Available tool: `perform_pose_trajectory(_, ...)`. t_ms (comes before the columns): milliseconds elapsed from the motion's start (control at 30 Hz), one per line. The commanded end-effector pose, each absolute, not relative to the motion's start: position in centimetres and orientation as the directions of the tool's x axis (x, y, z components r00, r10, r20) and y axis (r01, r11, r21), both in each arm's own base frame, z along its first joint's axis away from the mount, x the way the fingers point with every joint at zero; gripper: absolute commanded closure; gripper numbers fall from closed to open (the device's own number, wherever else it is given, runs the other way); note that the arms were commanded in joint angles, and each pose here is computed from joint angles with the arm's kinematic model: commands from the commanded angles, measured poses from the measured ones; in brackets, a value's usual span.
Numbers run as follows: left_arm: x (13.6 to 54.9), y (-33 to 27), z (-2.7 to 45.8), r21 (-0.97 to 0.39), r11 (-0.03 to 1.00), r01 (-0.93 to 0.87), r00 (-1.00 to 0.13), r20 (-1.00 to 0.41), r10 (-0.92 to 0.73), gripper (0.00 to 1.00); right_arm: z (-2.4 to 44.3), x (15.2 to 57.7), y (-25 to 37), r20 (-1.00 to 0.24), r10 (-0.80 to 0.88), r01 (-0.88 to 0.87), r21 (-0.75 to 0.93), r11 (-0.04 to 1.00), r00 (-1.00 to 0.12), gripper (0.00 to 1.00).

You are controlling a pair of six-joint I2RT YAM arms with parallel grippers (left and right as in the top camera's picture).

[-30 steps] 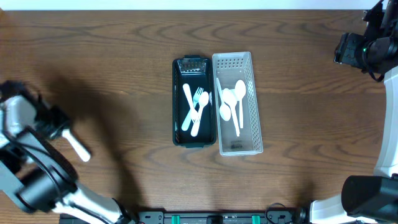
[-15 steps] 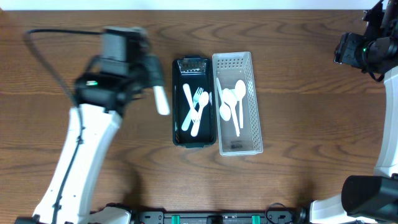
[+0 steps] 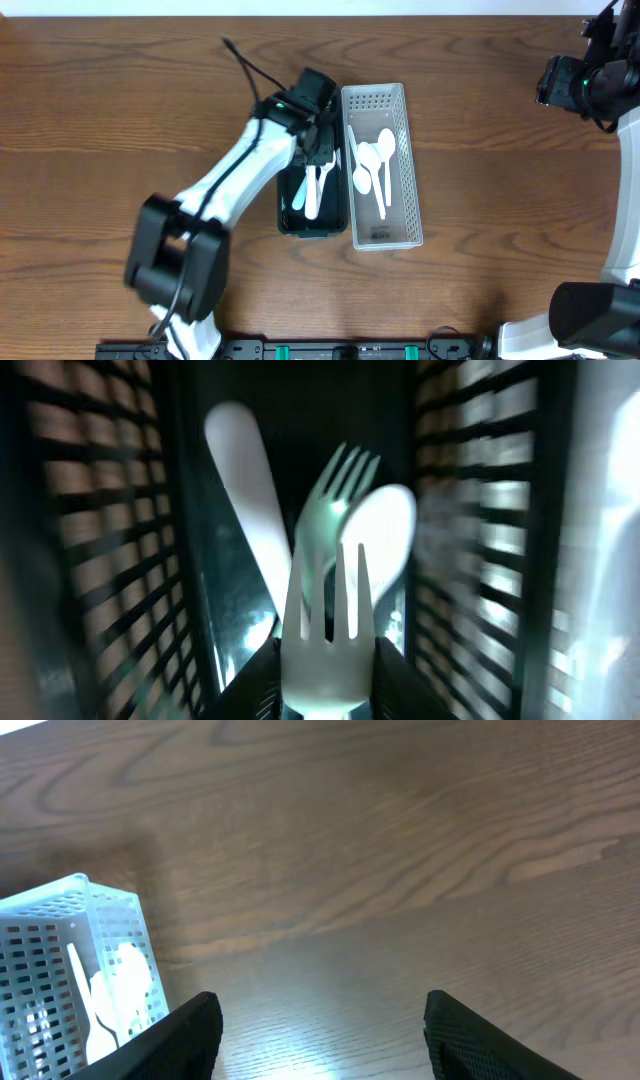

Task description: Pack container

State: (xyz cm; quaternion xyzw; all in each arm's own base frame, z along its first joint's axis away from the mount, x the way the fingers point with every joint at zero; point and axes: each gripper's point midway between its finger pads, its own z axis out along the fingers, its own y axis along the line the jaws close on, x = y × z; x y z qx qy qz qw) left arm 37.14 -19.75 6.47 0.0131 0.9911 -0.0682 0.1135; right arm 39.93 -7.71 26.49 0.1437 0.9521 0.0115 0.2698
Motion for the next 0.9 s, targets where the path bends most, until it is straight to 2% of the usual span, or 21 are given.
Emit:
perform_pose_trajectory(0,37.1,-19.4,5.3,-0.1,0.994,0.053,-0.977,-0.212,0.031,0.62,26.4,39.8,-8.3,-0.508,0.279,0.271,0.092,0.958,-0.815,0.32)
perform_pose_trajectory(67,37.2,-19.4,5.4,-0.093,0.991,0.094,-0.973,-0.219,0.071,0.53,26.4,39.8,-8.3,-0.508,0.279,0.271,0.092,0.958,-0.815,0.32)
perform_pose_trajectory(133,37.5,-19.5,6.1,-0.084,0.986,0.146,-0.961,-0.248,0.121,0.5,26.3,39.8,-8.3,-0.507,0.279,0.271,0.092,0.958,-0.815,0.32)
perform_pose_trajectory(267,39.2,-18.8,11.3,0.004,0.966,0.258,-0.893,-0.381,0.24,0.4,26.4,39.8,-8.3,-0.511,0.261,0.255,0.084,0.963,-0.819,0.32)
perform_pose_trajectory(333,40.3,-17.9,16.0,0.075,0.959,0.273,-0.832,-0.482,0.274,0.3,26.5,40.1,-8.2,-0.521,0.249,0.244,0.08,0.966,-0.816,0.32)
perform_pose_trajectory(467,41.8,-14.5,25.7,0.186,0.964,0.19,-0.687,-0.676,0.266,0.01,27.1,41.2,-6.8,-0.557,0.191,0.186,0.068,0.98,-0.808,0.32)
perform_pose_trajectory(567,42.3,-10.6,30.0,0.171,0.981,0.095,-0.617,-0.763,0.192,0.02,27.8,42.7,-4.7,-0.604,0.119,0.12,0.04,0.992,-0.788,0.29)
perform_pose_trajectory(667,43.2,-5.8,32.1,0.15,0.988,-0.026,-0.578,-0.809,0.107,0.02,28.8,45.3,-2.7,-0.679,0.063,0.093,-0.008,0.996,-0.732,0.25)
perform_pose_trajectory(733,44.5,-2.6,32.9,0.124,0.987,-0.101,-0.543,-0.839,0.05,0.02,30.0,48.2,-0.7,-0.754,0.022,0.06,-0.022,0.998,-0.657,0.16)
perform_pose_trajectory(800,45.9,0.4,33.6,0.108,0.979,-0.174,-0.499,-0.866,0.007,0.02,31.0,50.9,1.2,-0.817,-0.011,0.02,-0.027,0.999,-0.576,0.01)
perform_pose_trajectory(867,47.2,3.4,34.1,0.094,0.965,-0.243,-0.453,-0.891,-0.027,0.02,32.0,53.4,3.1,-0.871,-0.031,-0.015,-0.027,1.0,-0.491,0.01)
